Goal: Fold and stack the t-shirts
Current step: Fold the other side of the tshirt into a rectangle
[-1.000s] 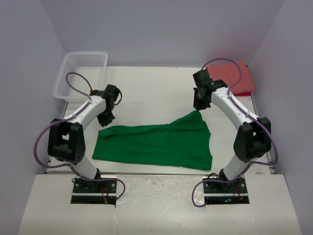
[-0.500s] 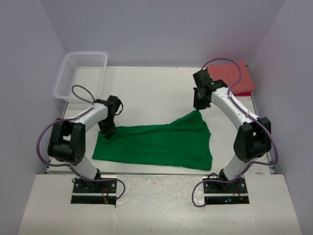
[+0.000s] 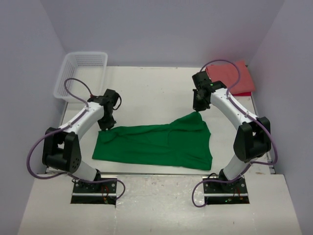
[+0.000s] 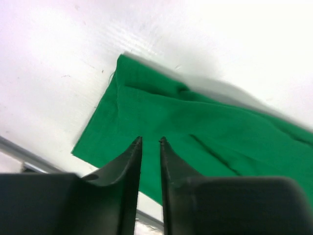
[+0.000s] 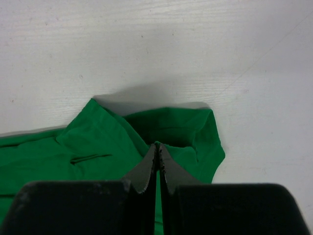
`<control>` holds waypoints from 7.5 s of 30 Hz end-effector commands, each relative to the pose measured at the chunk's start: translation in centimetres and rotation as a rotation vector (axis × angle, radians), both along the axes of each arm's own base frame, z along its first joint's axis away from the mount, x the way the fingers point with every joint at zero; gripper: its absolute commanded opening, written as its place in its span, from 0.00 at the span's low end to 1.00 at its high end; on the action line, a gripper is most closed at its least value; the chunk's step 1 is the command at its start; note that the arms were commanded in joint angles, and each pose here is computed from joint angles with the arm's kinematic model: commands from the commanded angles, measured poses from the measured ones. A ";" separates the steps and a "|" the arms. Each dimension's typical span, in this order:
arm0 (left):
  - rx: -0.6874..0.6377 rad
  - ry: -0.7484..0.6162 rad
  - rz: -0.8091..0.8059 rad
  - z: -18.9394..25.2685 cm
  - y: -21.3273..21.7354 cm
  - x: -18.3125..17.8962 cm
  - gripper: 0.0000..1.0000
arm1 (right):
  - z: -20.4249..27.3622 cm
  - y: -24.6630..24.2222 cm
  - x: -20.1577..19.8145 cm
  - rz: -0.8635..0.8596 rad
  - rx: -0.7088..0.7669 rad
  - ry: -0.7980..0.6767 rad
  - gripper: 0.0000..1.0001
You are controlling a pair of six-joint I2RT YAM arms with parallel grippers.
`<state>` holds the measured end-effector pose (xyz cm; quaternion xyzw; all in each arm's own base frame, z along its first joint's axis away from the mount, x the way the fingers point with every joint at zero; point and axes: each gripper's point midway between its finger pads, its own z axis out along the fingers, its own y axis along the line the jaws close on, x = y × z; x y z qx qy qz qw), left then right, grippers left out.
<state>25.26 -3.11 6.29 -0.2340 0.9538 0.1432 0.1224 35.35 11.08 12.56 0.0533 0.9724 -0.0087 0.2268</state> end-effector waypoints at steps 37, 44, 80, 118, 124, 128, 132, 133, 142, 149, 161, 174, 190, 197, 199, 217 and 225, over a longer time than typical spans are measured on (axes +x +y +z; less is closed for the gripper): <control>-0.284 -0.141 -0.012 -3.5 3.2 2.5 0.48 | 2.4 1.3 -0.1 0.058 0.035 -0.073 0.00; -0.284 -0.152 0.001 -3.5 3.8 3.3 0.30 | 2.2 1.4 -0.2 0.058 0.027 -0.067 0.00; -0.202 -0.431 0.017 6.8 5.5 13.1 0.00 | 5.4 -1.0 5.0 -0.031 -0.075 -0.135 0.00; -0.164 -0.257 0.064 2.7 5.2 12.4 0.00 | 4.9 -0.3 1.2 -0.031 -0.008 -0.081 0.00; -0.039 -0.099 0.098 1.5 5.9 7.7 0.00 | 4.5 0.4 -3.8 -0.013 0.000 -0.054 0.00; -0.007 -0.019 0.119 0.4 6.3 4.9 0.00 | 3.8 0.2 -6.4 -0.038 0.019 -0.030 0.00; 0.013 0.023 0.152 -0.5 6.6 2.5 0.00 | 2.5 -0.2 -9.0 -0.068 0.031 0.018 0.00; 0.026 0.027 0.164 -0.4 6.8 2.2 0.00 | 1.9 -0.3 -9.9 -0.069 0.042 0.034 0.00; 0.057 0.068 0.189 -0.6 7.2 0.8 0.00 | -1.2 -1.3 -13.6 -0.129 0.038 0.127 0.00; 0.074 0.093 0.183 -1.0 7.5 0.5 0.00 | -1.9 -1.6 -14.6 -0.142 0.034 0.139 0.00; 0.050 0.172 0.170 -3.2 7.0 -1.3 0.00 | -3.5 -1.2 -16.5 -0.142 0.042 0.177 0.00; 0.123 0.008 0.240 -0.1 8.3 -0.4 0.10 | -1.9 -0.4 -15.9 -0.107 0.082 0.108 0.29; -0.317 -0.255 -0.053 2.9 -1.7 7.6 0.00 | -0.3 4.3 -6.7 0.016 0.042 0.028 0.00; -0.271 -0.175 -0.013 0.6 -0.2 7.8 0.00 | -2.5 4.4 -5.9 0.019 0.028 0.091 0.00; -0.254 -0.159 0.000 0.3 0.4 7.5 0.00 | -3.2 3.6 -5.7 -0.015 0.033 0.115 0.00; -0.187 -0.034 0.001 -1.7 1.8 3.3 0.00 | -5.9 3.6 -5.3 -0.001 0.044 0.189 0.00; -0.145 -0.078 0.015 -0.4 2.7 2.3 0.00 | -6.8 3.3 -6.2 0.003 0.032 0.208 0.00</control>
